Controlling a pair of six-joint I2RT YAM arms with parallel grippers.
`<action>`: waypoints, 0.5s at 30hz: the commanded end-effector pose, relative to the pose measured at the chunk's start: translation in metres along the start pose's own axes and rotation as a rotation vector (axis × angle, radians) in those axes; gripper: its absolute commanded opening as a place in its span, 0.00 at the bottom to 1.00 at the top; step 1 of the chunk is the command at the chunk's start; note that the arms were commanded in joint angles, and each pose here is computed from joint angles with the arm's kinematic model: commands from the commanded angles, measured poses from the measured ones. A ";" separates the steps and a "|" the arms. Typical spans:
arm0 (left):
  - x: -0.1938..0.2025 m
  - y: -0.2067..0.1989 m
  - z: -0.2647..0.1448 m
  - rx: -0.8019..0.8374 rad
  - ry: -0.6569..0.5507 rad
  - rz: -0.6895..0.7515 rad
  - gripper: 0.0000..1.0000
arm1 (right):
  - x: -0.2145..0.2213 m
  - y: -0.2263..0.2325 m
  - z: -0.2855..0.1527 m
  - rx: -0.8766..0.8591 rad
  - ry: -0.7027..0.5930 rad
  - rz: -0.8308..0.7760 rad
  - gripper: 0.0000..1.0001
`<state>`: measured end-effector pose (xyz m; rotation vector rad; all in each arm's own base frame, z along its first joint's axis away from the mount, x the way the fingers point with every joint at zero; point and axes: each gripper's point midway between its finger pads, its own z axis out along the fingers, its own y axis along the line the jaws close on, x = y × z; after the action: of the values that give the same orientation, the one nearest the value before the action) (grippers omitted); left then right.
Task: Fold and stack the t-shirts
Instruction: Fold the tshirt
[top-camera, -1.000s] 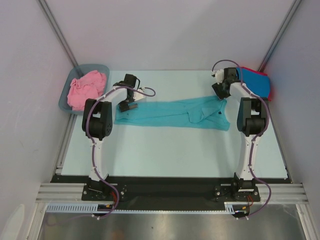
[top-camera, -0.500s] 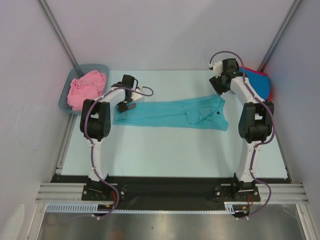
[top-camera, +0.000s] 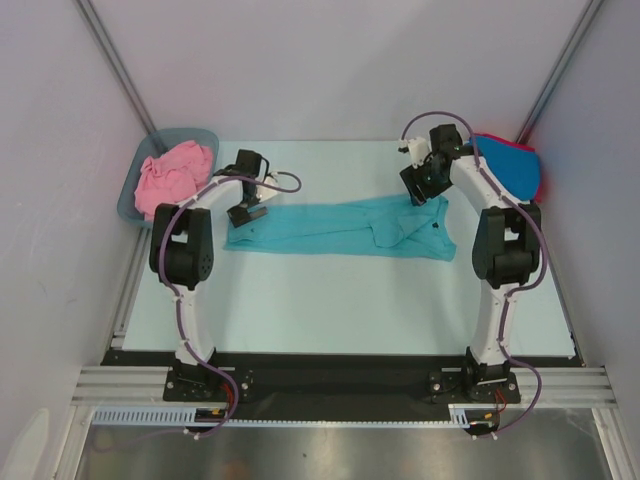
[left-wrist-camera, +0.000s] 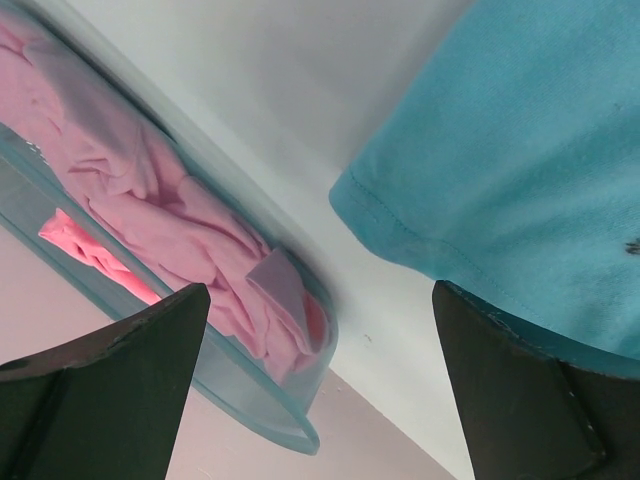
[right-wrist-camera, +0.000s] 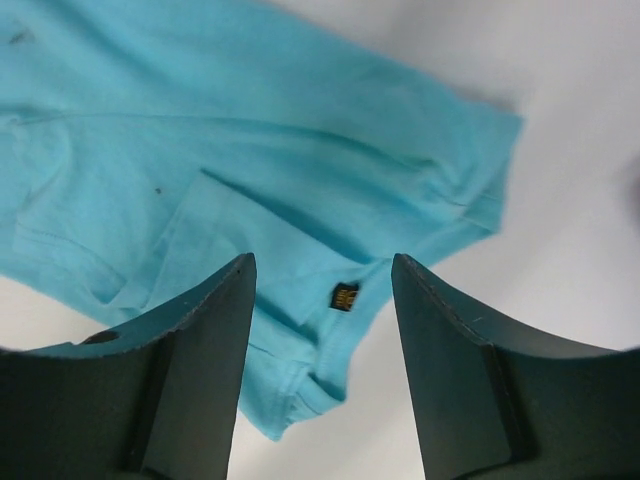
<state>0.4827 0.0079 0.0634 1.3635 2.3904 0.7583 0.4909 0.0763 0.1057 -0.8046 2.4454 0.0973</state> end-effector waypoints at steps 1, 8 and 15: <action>-0.002 0.015 -0.024 -0.050 -0.041 -0.037 1.00 | 0.004 0.023 0.015 -0.088 0.010 0.035 0.62; -0.005 0.012 -0.023 -0.048 -0.038 -0.026 1.00 | -0.011 0.031 0.028 -0.117 -0.021 0.057 0.60; -0.011 0.010 -0.020 -0.045 -0.044 -0.021 1.00 | -0.009 0.047 0.035 -0.143 0.000 0.038 0.60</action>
<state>0.4789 0.0024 0.0616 1.3833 2.3853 0.7528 0.4811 0.1135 0.0669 -0.8151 2.5149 0.2587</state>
